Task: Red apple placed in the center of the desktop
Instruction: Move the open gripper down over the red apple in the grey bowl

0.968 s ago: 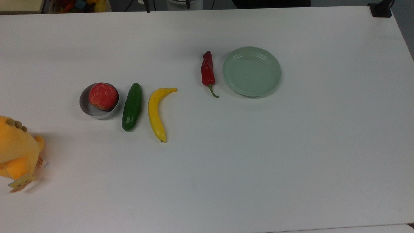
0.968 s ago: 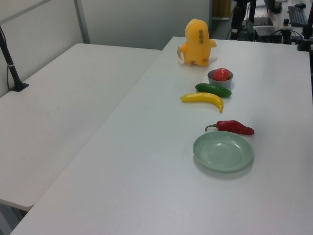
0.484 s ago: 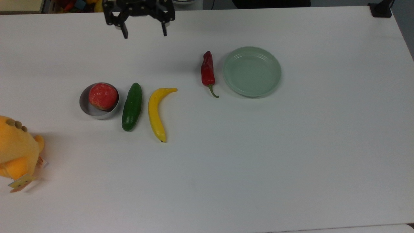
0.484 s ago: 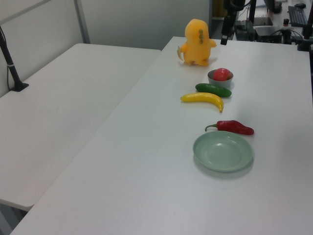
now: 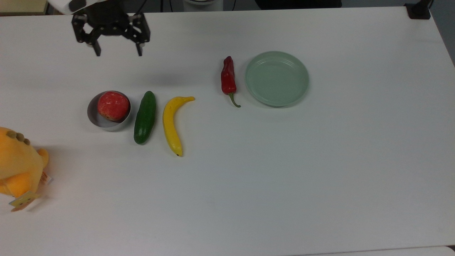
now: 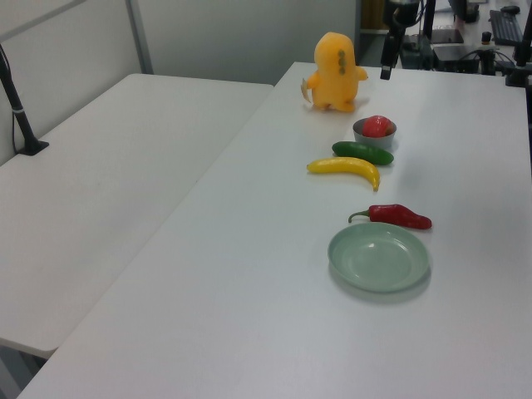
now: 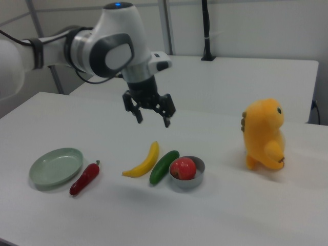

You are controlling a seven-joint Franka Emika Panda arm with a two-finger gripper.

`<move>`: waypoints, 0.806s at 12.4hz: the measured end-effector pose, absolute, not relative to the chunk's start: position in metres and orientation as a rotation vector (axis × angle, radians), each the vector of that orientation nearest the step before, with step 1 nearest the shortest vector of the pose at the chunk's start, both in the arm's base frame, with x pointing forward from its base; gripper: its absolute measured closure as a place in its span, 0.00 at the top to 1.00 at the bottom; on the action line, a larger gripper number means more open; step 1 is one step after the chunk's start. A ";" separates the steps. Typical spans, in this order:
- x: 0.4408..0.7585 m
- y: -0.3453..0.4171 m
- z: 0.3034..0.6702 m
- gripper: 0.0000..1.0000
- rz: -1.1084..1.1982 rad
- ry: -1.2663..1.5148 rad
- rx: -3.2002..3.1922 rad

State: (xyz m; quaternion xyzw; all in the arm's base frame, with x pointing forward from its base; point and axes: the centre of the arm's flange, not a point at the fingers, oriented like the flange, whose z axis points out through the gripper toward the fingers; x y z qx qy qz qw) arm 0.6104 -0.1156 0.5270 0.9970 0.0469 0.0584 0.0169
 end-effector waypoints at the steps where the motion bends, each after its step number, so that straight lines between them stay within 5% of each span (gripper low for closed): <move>1: 0.613 -0.129 0.517 1.00 0.194 0.130 3.090; 10: 0.619 -0.176 0.408 1.00 0.190 0.044 3.049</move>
